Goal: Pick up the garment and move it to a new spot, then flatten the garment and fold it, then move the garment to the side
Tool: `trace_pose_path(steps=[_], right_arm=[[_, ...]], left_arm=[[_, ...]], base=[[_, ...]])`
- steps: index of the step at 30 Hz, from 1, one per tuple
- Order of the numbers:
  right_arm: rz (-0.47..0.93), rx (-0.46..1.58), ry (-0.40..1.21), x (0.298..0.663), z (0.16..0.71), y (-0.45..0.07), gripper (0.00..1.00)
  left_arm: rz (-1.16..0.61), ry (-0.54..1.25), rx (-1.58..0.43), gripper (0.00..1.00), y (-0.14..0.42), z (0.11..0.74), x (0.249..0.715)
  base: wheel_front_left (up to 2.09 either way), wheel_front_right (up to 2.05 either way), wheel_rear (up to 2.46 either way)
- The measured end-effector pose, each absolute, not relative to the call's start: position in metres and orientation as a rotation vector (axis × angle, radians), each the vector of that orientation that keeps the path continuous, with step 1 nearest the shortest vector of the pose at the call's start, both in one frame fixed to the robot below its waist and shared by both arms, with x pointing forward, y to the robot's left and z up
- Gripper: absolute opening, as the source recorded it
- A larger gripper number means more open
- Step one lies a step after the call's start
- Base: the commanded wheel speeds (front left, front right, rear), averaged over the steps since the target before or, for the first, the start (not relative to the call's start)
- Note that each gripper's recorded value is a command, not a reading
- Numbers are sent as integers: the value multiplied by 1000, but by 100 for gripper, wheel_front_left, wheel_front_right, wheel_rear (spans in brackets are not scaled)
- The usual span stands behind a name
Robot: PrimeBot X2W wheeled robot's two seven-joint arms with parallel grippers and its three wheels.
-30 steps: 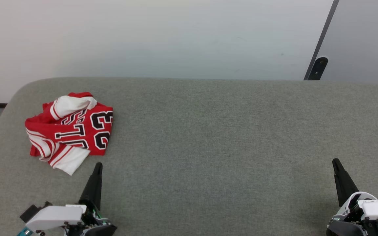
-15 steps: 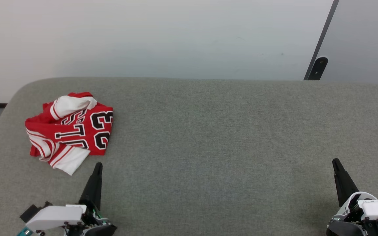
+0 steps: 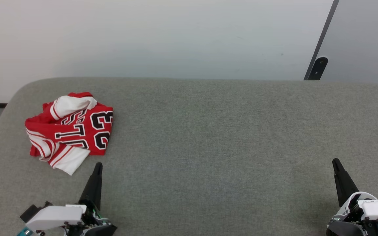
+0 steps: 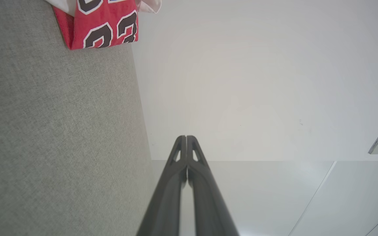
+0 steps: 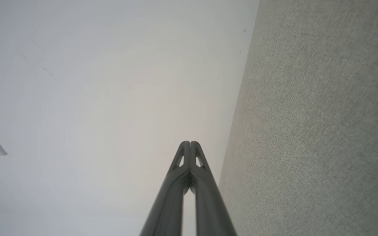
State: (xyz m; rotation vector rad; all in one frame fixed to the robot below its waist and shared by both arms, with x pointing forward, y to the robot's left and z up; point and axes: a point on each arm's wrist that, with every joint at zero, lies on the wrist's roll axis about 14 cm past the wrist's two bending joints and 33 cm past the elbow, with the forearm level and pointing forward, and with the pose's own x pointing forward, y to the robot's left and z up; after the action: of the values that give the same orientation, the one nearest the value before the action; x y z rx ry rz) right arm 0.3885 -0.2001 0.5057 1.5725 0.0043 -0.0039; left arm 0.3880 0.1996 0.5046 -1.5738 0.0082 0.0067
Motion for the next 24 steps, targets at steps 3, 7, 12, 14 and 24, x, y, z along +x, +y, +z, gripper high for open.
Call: trace_pose_path(steps=[3, 7, 12, 14, 24], right_arm=[[-4, 1572, 4, 389, 506, -200, 0], [-4, 1572, 4, 389, 506, -200, 0], [-4, 1572, 4, 389, 506, -200, 0], [-4, 1572, 4, 389, 506, -200, 0], [-4, 1572, 4, 389, 506, -200, 0]], left_arm=[[7, 8, -1574, 0, 200, 505, 388], [7, 8, -1574, 0, 200, 505, 388], [7, 8, -1574, 0, 200, 505, 388], [7, 8, -1574, 0, 200, 505, 388], [6, 8, -1574, 0, 199, 505, 388]], base=[[0, 0, 0], [0, 0, 0], [0, 0, 0], [0, 0, 0], [0, 0, 0]])
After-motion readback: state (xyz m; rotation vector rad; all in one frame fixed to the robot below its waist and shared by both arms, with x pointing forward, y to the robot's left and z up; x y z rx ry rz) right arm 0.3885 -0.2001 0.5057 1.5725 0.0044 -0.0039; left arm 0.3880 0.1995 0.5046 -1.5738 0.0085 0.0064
